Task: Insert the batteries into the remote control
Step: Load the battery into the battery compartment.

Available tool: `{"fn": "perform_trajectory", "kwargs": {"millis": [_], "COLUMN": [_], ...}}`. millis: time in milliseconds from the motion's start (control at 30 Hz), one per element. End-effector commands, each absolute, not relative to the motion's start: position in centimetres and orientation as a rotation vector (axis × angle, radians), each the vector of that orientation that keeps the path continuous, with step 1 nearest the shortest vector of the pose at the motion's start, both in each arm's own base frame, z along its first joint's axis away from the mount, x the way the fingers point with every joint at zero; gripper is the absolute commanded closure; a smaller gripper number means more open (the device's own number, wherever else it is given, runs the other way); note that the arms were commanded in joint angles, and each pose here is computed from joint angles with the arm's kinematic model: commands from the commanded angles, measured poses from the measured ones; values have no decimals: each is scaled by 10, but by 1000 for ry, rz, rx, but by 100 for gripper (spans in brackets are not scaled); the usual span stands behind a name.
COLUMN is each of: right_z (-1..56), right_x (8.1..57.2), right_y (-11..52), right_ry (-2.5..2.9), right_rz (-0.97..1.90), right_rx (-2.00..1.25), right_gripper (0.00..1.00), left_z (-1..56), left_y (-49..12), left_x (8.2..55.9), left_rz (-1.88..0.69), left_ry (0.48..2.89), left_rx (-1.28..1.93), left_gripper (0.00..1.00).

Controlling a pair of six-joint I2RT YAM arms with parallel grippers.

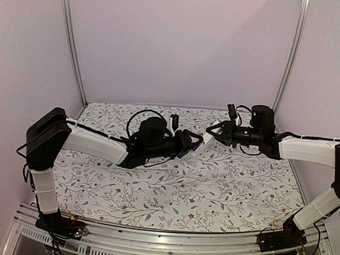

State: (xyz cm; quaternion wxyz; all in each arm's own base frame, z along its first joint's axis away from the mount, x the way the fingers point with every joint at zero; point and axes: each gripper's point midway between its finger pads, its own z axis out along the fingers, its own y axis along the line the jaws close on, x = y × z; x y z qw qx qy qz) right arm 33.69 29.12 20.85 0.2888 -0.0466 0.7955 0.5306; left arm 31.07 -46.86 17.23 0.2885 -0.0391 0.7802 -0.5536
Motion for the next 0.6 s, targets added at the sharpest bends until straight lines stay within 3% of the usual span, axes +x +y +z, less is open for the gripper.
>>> {"fn": "perform_trajectory", "kwargs": {"millis": [0, 567], "right_z": [262, 306], "right_x": [334, 334], "right_y": [289, 277], "right_ry": [1939, 1779], "right_rz": [1531, 1670], "right_rx": [-165, -114], "right_gripper": [100, 100], "left_z": [138, 141], "left_y": [-457, -454], "left_x": [308, 303], "left_rz": [-1376, -1468], "left_ry": [2156, 2077], "left_rx": [-95, -84], "left_gripper": [49, 57]}}
